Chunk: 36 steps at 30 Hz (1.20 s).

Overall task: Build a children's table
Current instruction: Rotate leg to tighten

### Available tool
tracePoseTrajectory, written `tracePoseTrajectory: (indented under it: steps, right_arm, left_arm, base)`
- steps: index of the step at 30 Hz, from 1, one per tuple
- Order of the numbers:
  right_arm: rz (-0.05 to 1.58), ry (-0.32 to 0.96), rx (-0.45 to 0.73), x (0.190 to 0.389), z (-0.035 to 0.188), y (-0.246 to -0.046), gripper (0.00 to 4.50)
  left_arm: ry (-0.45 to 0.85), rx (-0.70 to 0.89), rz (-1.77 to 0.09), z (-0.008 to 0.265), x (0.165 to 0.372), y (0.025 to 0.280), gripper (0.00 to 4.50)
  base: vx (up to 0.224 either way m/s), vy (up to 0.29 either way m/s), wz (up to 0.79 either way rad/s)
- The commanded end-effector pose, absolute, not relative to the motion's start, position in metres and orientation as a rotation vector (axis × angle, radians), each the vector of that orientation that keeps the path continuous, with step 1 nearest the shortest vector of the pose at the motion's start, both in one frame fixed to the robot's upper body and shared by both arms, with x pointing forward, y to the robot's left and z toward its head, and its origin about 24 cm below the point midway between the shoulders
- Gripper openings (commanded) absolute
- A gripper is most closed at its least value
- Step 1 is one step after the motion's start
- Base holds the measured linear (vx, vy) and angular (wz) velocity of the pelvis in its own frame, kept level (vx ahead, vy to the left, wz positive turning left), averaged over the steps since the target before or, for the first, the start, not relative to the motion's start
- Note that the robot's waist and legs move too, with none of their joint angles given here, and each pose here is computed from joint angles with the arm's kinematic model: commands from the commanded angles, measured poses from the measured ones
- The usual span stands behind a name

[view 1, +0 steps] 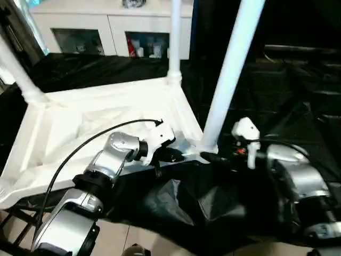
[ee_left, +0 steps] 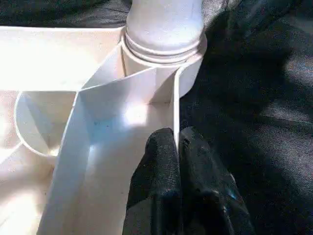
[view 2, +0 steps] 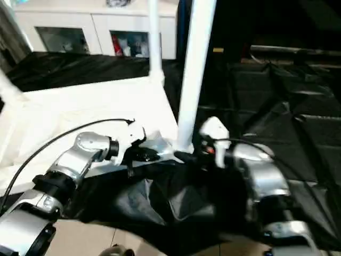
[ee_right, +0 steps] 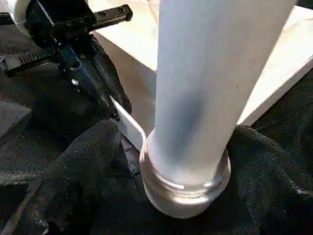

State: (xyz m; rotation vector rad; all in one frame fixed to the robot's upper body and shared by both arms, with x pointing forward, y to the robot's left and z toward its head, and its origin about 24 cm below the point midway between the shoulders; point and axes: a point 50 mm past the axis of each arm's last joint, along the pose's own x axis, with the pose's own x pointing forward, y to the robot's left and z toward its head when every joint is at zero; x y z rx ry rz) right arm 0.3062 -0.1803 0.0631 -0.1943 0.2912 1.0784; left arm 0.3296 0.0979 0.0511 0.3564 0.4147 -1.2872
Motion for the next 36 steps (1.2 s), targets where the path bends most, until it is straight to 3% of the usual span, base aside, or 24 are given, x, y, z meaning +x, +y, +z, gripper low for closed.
tracePoseTrajectory:
  steps: [1, 6, 14, 22, 23, 27, 28, 36]
  right_arm:
    - [1.122, 0.292, -0.186, 0.303, 0.065, -0.180, 3.82]
    - [1.095, 0.284, -0.204, 0.301, 0.067, -0.186, 3.82]
    - [1.051, 0.208, -0.169, 0.312, 0.068, -0.166, 3.82]
    - [1.014, 0.230, -0.172, 0.320, 0.062, -0.157, 3.82]
    - [1.016, 0.230, -0.171, 0.320, 0.062, -0.157, 3.56]
    - [1.030, 0.224, -0.164, 0.320, 0.061, -0.155, 3.46]
    - [1.037, 0.227, -0.155, 0.320, 0.060, -0.154, 3.15]
    - [1.033, 0.228, -0.132, 0.318, 0.055, -0.150, 2.62]
  left_arm:
    - [0.338, 0.363, -1.271, 0.063, 0.334, 0.095, 0.00]
    - [0.335, 0.365, -1.274, 0.063, 0.334, 0.095, 0.00]
    - [0.336, 0.356, -1.319, 0.061, 0.328, 0.096, 0.00]
    - [0.349, 0.361, -1.336, 0.058, 0.325, 0.098, 0.00]
    - [0.350, 0.362, -1.336, 0.058, 0.324, 0.098, 0.00]
    - [0.355, 0.366, -1.333, 0.058, 0.324, 0.100, 0.00]
    - [0.357, 0.369, -1.334, 0.058, 0.324, 0.101, 0.00]
    - [0.368, 0.371, -1.320, 0.057, 0.325, 0.105, 0.00]
  base:
    - [0.000, 0.000, 0.00]
    - [0.000, 0.000, 0.00]
    - [0.000, 0.000, 0.00]
    - [0.000, 0.000, 0.00]
    - [0.000, 0.000, 0.00]
    - [0.000, 0.000, 0.00]
    - [0.000, 0.000, 0.00]
    - [0.000, 0.000, 0.00]
